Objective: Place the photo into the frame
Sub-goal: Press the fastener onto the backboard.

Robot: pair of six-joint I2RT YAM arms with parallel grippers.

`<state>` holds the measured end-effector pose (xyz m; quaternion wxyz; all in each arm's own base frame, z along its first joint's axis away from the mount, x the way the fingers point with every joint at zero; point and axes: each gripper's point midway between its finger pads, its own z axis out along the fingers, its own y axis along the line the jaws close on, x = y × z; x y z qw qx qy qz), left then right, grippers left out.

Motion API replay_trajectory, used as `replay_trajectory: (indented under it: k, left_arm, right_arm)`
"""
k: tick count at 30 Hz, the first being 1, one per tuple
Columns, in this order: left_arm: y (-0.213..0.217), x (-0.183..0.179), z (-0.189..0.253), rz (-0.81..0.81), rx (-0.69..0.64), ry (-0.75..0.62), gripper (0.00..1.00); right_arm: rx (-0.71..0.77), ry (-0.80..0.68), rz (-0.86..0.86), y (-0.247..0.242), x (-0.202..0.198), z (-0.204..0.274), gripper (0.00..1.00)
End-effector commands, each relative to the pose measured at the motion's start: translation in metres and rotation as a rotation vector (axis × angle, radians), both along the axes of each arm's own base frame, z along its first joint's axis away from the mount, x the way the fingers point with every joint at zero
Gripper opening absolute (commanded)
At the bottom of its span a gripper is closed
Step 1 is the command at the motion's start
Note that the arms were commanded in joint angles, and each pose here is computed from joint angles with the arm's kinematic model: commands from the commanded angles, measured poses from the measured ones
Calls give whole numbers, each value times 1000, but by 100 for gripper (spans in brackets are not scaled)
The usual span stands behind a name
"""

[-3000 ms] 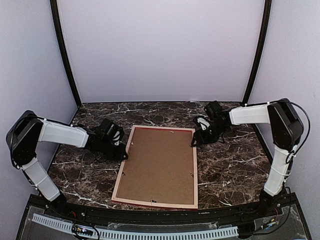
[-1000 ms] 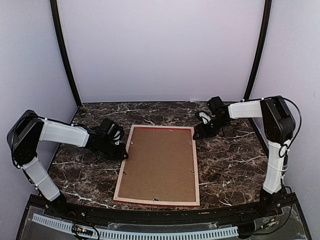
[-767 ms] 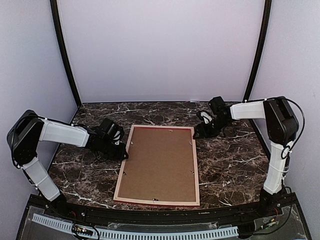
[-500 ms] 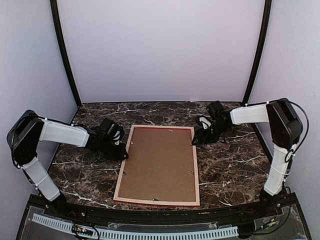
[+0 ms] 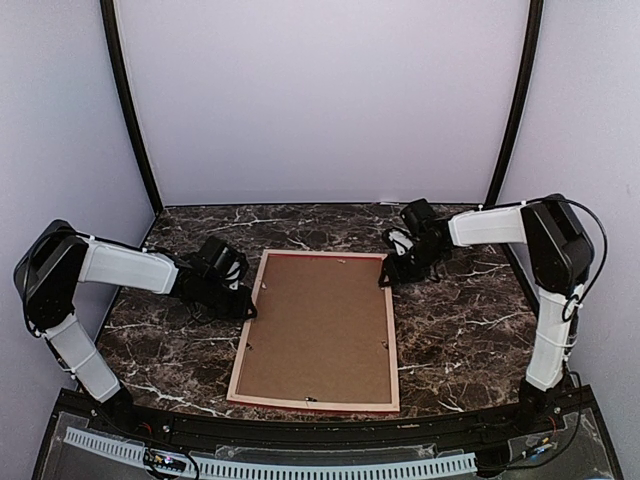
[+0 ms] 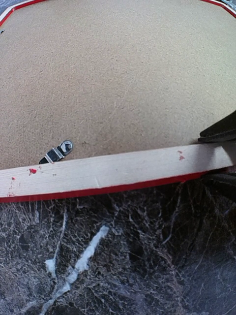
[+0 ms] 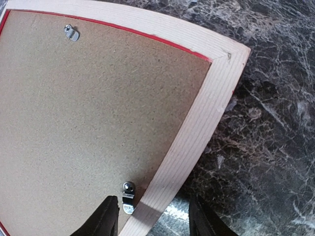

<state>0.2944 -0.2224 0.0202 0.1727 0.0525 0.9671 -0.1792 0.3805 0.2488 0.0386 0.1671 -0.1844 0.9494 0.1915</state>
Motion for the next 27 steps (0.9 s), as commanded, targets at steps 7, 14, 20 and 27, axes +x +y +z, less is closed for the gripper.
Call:
replay_trajectory:
  k: [7, 14, 20, 27]
  left_arm:
    - [32, -56, -58, -44, 153, 230, 22]
    - [33, -56, -58, -45, 155, 233, 22]
    - [33, -56, -57, -46, 156, 231, 22]
    - [33, -56, -56, -49, 159, 232, 22]
  right_arm:
    - [-26, 2, 60, 5, 1, -8, 49]
    - [-67, 14, 91, 0, -6, -17, 50]
    - [-133, 15, 114, -5, -5, -30, 50]
    - [-190, 1, 125, -11, 0, -38, 40]
